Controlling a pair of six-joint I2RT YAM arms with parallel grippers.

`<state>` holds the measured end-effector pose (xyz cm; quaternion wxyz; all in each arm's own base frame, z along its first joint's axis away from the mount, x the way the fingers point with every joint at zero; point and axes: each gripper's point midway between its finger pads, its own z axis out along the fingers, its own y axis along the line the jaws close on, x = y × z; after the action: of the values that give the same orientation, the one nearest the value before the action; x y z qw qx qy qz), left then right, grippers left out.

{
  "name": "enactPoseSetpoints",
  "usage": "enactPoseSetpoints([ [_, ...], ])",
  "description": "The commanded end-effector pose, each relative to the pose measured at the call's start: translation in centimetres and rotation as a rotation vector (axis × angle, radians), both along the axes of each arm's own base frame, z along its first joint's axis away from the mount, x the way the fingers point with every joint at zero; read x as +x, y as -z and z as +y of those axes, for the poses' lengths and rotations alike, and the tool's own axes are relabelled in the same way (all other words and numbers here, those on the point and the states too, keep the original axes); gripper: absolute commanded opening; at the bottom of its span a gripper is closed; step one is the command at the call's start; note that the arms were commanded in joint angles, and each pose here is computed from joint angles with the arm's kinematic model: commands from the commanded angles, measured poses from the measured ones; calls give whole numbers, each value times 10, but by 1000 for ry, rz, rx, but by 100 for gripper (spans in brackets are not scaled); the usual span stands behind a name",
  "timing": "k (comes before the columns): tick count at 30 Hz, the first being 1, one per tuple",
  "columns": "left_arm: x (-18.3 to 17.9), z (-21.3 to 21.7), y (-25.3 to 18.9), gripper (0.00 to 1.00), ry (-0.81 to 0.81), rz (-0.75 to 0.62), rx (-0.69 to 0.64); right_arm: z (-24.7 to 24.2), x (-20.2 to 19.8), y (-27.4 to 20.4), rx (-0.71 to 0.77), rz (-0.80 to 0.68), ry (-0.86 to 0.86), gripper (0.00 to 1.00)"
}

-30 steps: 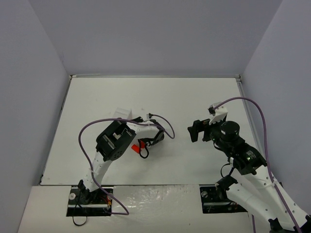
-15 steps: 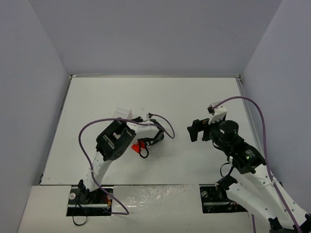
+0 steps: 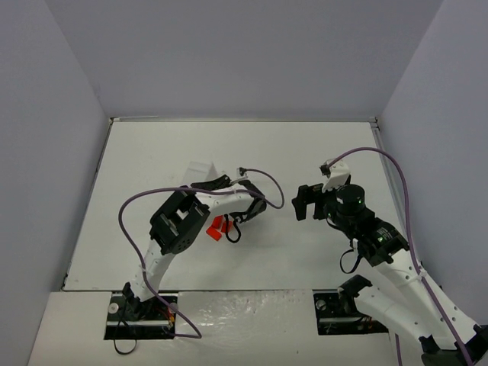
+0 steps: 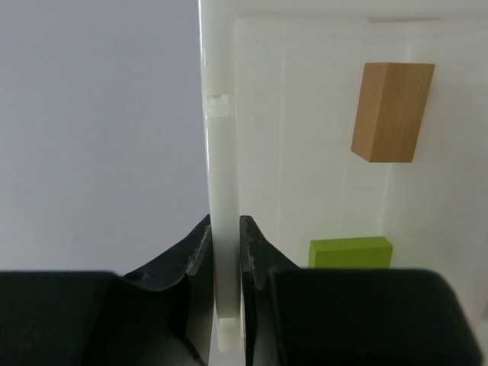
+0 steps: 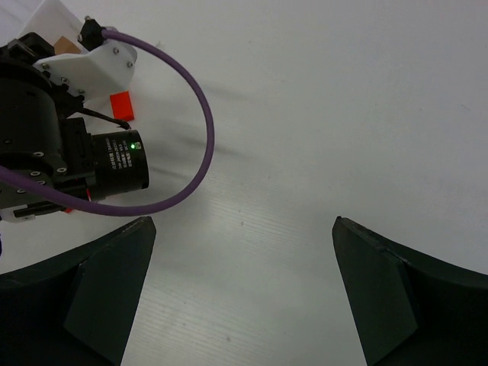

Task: Build the wood block tower

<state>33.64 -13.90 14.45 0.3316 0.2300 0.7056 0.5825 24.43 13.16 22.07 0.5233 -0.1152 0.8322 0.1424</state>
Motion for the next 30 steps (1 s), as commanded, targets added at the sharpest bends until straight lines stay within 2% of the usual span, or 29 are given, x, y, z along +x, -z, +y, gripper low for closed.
enactPoseSetpoints([
  [1, -10, 11, -51, 0, 35, 40, 127, -2, 7, -21, 41, -69, 43, 100],
  [4, -2, 30, -29, 0, -12, 77, 197, -1, 8, -20, 34, -62, 35, 100],
  [10, 0, 31, -39, 0, -13, 47, 173, -3, 5, -22, 48, -71, 43, 100],
  [21, 0, 35, -31, 0, 7, 79, 243, -1, 4, -19, 48, -60, 32, 100],
  [27, -10, 9, -67, 0, 84, 9, 181, 1, 3, -25, 59, -69, 23, 100],
  [30, -13, 14, -50, 0, 66, 36, 184, 1, 3, -24, 60, -68, 17, 100],
])
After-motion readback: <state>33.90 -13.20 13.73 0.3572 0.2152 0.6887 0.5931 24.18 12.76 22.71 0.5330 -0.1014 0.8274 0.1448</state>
